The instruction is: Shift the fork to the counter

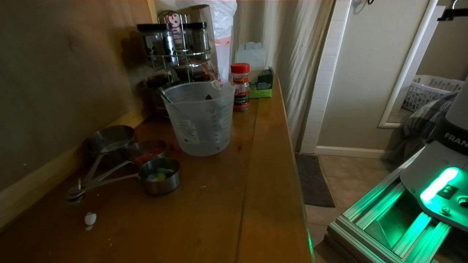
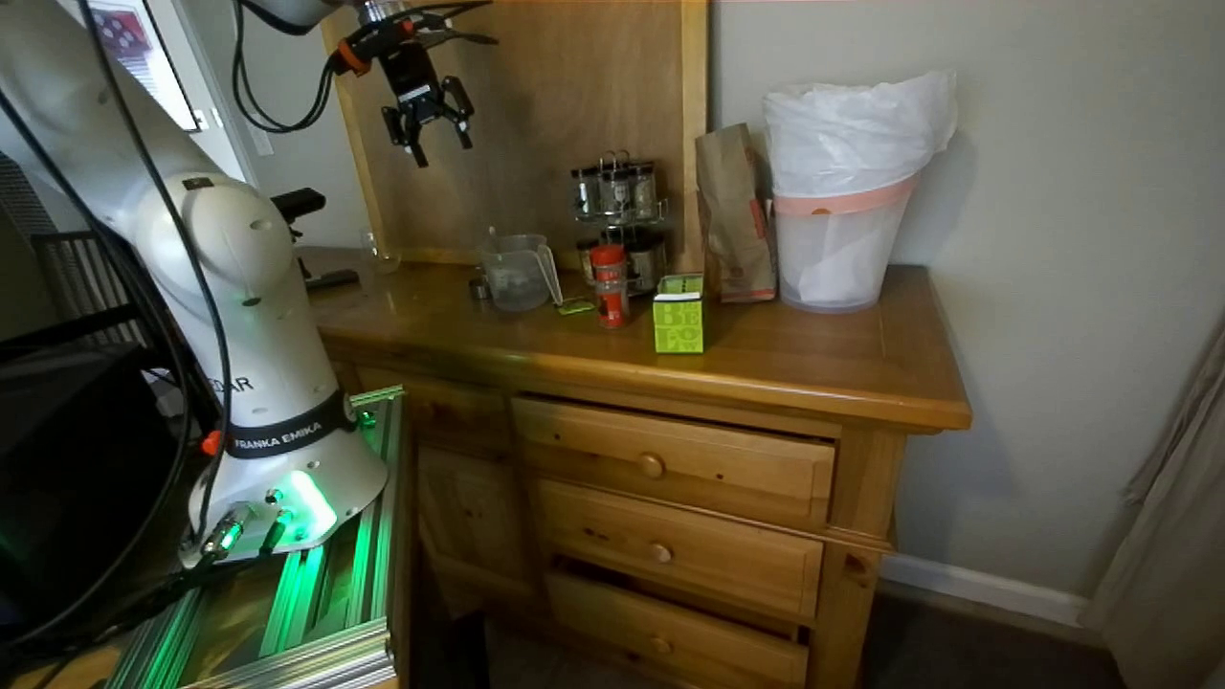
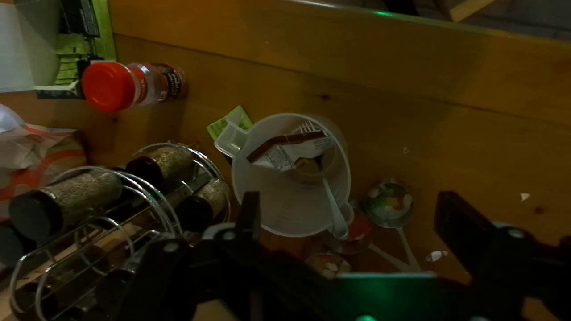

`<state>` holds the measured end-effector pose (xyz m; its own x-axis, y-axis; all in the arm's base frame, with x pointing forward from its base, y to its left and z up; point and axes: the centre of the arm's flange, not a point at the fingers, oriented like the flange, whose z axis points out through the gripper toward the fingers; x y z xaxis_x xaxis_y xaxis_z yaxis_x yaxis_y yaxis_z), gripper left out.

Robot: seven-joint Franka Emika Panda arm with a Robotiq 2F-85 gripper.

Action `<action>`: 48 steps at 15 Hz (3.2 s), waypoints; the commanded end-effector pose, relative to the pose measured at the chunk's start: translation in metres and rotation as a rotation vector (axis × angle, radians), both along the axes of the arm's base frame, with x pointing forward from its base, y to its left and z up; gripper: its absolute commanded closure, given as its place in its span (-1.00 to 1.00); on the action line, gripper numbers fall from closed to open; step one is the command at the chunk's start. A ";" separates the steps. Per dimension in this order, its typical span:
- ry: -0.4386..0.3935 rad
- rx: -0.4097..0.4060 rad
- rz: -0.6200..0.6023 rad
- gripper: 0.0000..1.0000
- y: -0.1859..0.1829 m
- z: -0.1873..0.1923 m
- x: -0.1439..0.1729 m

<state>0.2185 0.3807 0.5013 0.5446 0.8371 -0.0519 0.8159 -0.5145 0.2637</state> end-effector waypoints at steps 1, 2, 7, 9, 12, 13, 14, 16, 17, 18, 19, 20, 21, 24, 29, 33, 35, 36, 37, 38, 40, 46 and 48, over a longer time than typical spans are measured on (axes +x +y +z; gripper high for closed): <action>0.011 -0.001 -0.001 -1.00 0.000 -0.003 0.002; 0.015 -0.002 -0.002 -1.00 0.000 -0.004 0.003; -0.068 -0.081 -0.214 -1.00 0.017 -0.023 -0.003; -0.112 -0.107 -0.306 -1.00 0.031 -0.041 -0.005; -0.164 -0.135 -0.453 -1.00 0.054 -0.070 -0.013; -0.173 -0.130 -0.508 -1.00 0.057 -0.078 -0.011; -0.185 -0.136 -0.559 -1.00 0.058 -0.085 -0.009; -0.245 -0.156 -0.653 -1.00 0.058 -0.093 -0.003; -0.262 -0.168 -0.703 -1.00 0.059 -0.096 -0.002; -0.235 -0.134 -0.619 -1.00 0.035 -0.092 -0.014; -0.245 -0.144 -0.654 -1.00 0.036 -0.095 -0.011; -0.247 -0.147 -0.673 -1.00 0.037 -0.097 -0.008; -0.245 -0.148 -0.682 -1.00 0.038 -0.097 -0.007; -0.250 -0.117 -0.744 -1.00 0.058 -0.102 -0.006; -0.272 -0.068 -0.769 -1.00 0.103 -0.115 -0.010; -0.331 -0.058 -0.816 -1.00 0.123 -0.124 0.010; -0.337 -0.063 -0.848 -0.94 0.129 -0.130 0.024; -0.344 -0.069 -0.864 -0.78 0.132 -0.134 0.030; -0.346 -0.074 -0.878 -0.65 0.135 -0.138 0.036; -0.352 -0.086 -0.889 -0.52 0.138 -0.142 0.042; -0.351 -0.095 -0.900 -0.20 0.141 -0.150 0.052; -0.330 -0.111 -0.896 0.15 0.139 -0.160 0.067; -0.337 -0.113 -0.897 0.07 0.136 -0.161 0.071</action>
